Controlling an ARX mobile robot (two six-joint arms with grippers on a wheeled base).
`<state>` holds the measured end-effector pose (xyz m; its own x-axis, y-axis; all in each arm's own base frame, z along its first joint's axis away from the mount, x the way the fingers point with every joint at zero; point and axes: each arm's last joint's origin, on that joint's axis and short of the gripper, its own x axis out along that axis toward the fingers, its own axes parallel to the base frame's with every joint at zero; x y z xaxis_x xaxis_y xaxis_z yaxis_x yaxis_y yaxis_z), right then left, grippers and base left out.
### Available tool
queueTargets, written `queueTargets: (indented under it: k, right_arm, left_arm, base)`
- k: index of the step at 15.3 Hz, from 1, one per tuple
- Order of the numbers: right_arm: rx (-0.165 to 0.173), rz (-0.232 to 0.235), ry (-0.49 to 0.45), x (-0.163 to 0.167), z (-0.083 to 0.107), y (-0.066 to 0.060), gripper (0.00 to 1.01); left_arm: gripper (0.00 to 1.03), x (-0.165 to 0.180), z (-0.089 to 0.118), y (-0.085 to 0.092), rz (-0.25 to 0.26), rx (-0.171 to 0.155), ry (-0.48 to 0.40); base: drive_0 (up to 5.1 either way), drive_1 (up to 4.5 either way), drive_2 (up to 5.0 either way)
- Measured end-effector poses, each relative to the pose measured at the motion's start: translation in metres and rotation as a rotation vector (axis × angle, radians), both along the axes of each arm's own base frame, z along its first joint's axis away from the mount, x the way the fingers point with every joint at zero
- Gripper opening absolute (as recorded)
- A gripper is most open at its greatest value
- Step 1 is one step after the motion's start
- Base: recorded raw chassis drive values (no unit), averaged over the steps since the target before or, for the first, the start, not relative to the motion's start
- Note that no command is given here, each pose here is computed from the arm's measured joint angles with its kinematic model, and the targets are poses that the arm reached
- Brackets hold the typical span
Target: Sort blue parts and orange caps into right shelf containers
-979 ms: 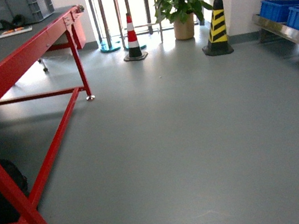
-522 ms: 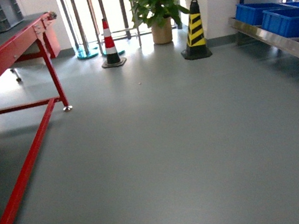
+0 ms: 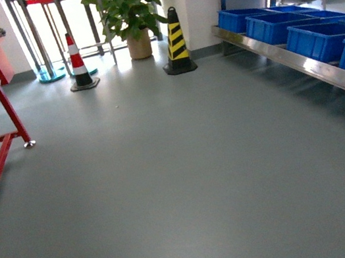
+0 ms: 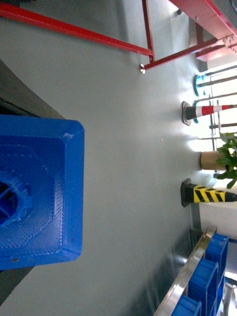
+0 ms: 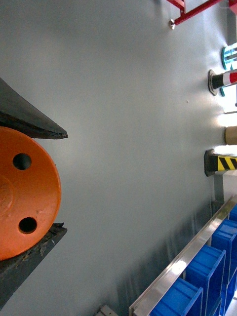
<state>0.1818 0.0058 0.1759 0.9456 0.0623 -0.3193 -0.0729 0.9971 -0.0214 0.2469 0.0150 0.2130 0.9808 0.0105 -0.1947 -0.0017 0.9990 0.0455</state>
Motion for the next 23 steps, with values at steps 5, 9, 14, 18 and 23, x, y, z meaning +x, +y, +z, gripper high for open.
queueTargets:
  k: [5, 9, 14, 18, 23]
  right_arm:
    - [0.000, 0.000, 0.000, 0.0000, 0.0000, 0.0000, 0.43]
    - [0.000, 0.000, 0.000, 0.0000, 0.0000, 0.0000, 0.43]
    - [0.000, 0.000, 0.000, 0.0000, 0.0000, 0.0000, 0.43]
    - [0.000, 0.000, 0.000, 0.0000, 0.0000, 0.0000, 0.43]
    - [0.000, 0.000, 0.000, 0.0000, 0.0000, 0.0000, 0.43]
  left_arm:
    - [0.44, 0.0000, 0.0001, -0.0005, -0.002, 0.000, -0.001]
    - [0.44, 0.0000, 0.0000, -0.0008, -0.004, 0.000, 0.000]
    - [0.44, 0.0000, 0.0001, -0.0005, -0.002, 0.000, -0.001]
    - [0.44, 0.0000, 0.0000, -0.0005, -0.002, 0.000, 0.000]
    - [0.44, 0.0000, 0.0000, -0.0003, -0.001, 0.000, 0.000]
  base:
    - [-0.1, 4.15, -4.3]
    - [-0.1, 4.15, -4.3]
    - [-0.1, 4.15, -4.3]
    - [-0.8, 1.34, -2.9]
    - [-1.5, -1.48, -1.5]
